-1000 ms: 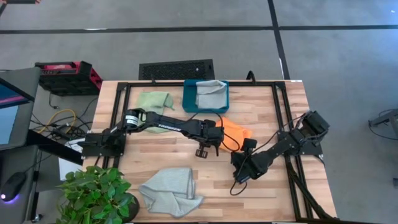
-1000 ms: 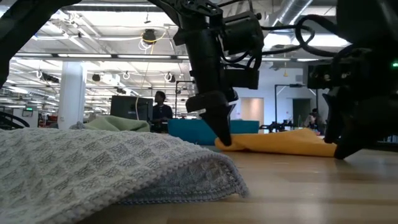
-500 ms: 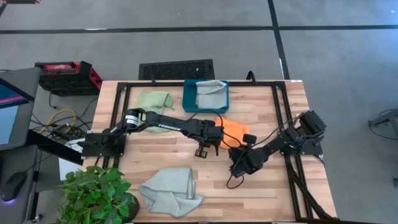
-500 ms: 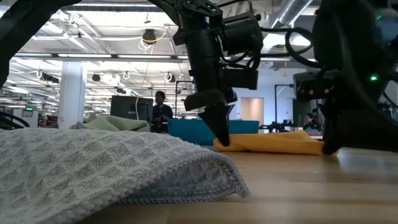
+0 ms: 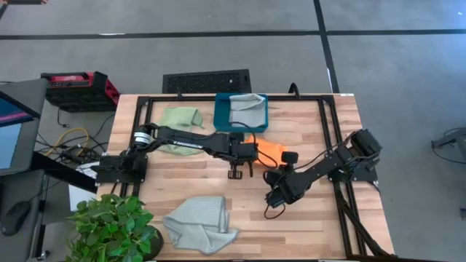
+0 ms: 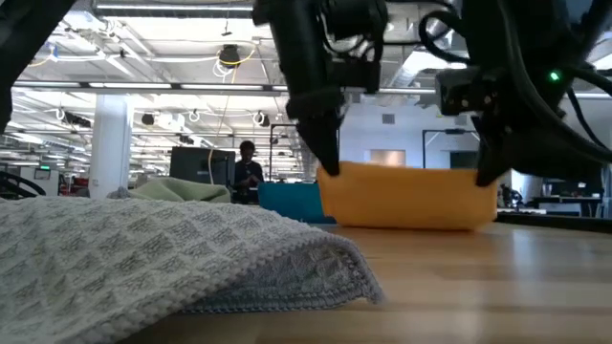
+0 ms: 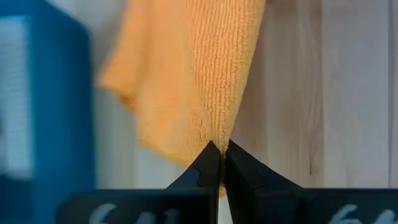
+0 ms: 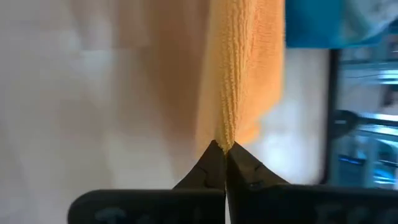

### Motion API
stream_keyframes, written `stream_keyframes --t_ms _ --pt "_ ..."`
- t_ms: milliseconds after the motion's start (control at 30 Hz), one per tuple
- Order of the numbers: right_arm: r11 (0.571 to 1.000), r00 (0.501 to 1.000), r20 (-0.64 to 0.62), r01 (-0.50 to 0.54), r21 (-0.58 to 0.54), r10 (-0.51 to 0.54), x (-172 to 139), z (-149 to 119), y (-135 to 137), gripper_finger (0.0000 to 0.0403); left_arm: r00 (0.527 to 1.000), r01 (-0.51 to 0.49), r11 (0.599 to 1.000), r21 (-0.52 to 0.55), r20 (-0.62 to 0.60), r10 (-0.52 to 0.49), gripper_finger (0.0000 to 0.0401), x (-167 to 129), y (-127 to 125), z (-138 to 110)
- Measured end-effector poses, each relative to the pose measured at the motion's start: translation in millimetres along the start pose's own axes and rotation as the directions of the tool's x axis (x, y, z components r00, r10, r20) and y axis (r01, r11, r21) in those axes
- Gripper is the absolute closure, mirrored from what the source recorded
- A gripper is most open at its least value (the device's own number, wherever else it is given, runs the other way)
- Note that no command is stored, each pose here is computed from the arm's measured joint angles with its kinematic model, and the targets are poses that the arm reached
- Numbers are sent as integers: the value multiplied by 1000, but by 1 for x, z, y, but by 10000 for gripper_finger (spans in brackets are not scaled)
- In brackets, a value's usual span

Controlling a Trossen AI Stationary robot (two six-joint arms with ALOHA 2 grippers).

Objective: Fold microfiber towels
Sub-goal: Put the folded orange towel into the blue bin

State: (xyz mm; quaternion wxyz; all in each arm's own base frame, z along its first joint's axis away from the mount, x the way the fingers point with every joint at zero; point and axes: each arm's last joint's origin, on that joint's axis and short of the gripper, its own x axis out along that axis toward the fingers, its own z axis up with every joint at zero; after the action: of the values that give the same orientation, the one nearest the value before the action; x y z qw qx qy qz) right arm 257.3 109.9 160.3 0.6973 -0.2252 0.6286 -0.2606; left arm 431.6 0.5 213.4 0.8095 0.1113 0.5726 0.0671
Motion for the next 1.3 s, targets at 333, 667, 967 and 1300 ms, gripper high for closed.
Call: stream_keyframes --t_ms 333,667,967,1300 --pt "991 990 125 49 124 -64 -29 16 -58 399 980 -200 971 -129 -22 199 401 -59 19 -15" --pt "974 933 329 -196 118 148 -24 38 -138 397 956 -294 932 -211 -58 288 401 -88 48 -31" --pt "953 924 342 -242 181 170 14 43 -195 396 934 -358 871 -338 -145 328 401 -80 98 -45" --pt "956 928 357 -192 221 104 58 49 -237 396 908 -416 814 -405 -142 393 401 -72 147 -54"
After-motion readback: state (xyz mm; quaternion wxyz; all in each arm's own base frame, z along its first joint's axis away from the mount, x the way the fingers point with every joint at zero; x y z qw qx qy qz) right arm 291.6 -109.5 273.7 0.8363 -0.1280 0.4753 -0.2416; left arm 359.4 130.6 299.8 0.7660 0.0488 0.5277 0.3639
